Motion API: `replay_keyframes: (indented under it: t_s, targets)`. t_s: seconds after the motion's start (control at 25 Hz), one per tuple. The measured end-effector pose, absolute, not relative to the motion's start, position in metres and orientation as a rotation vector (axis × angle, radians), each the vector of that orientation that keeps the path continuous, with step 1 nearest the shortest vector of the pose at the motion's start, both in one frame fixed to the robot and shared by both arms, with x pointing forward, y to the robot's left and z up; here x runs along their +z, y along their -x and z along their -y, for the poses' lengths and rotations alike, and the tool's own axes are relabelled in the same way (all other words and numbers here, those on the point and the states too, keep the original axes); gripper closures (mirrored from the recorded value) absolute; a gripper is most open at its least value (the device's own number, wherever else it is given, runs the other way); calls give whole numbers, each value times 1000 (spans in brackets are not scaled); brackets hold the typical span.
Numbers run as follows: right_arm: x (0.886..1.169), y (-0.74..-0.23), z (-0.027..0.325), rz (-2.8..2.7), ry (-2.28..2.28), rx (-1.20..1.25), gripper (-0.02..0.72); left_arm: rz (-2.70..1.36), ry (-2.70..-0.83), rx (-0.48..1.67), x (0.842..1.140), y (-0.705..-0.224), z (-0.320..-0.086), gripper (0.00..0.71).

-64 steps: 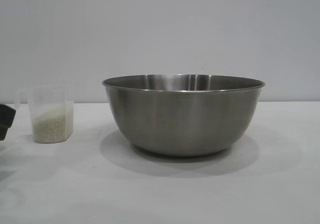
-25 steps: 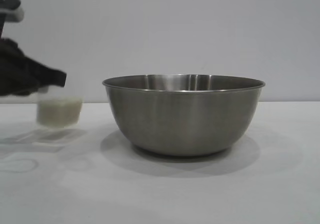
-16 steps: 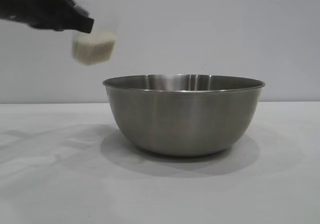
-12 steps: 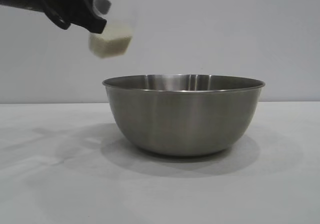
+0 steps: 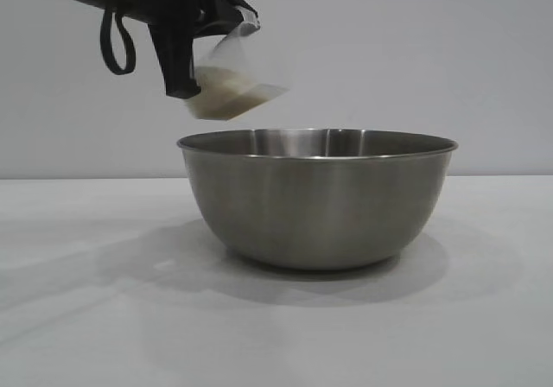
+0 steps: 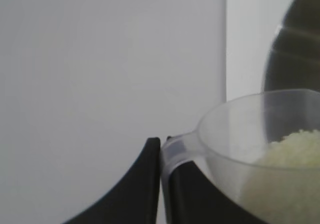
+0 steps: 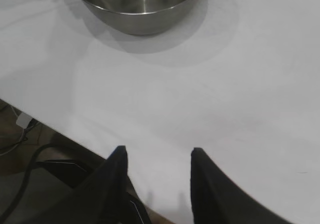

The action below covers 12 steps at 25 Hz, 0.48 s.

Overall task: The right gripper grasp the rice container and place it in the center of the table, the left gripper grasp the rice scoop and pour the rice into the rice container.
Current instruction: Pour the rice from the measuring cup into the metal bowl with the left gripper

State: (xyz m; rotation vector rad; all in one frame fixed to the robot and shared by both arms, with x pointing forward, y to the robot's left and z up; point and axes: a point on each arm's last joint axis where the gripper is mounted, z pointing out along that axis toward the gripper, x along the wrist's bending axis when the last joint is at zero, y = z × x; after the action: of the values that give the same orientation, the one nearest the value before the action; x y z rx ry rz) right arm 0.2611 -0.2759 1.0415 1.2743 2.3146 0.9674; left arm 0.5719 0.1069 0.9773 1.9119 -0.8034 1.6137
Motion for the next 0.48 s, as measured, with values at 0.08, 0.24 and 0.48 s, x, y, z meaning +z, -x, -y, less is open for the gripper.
replay_keyframes:
  t_s: [0.08, 0.24, 0.48]
  targets:
    - [1042, -261, 276, -2314, -1274, 966, 454, 894, -1902, 1621, 981, -574, -104, 710]
    - [1042, -261, 276, -2314, -1274, 966, 454, 1073, -1869, 1640, 991, -580, -97, 710]
    - [1042, -261, 276, -2314, -1274, 966, 454, 1229, -1830, 1653, 997, -582, -93, 710]
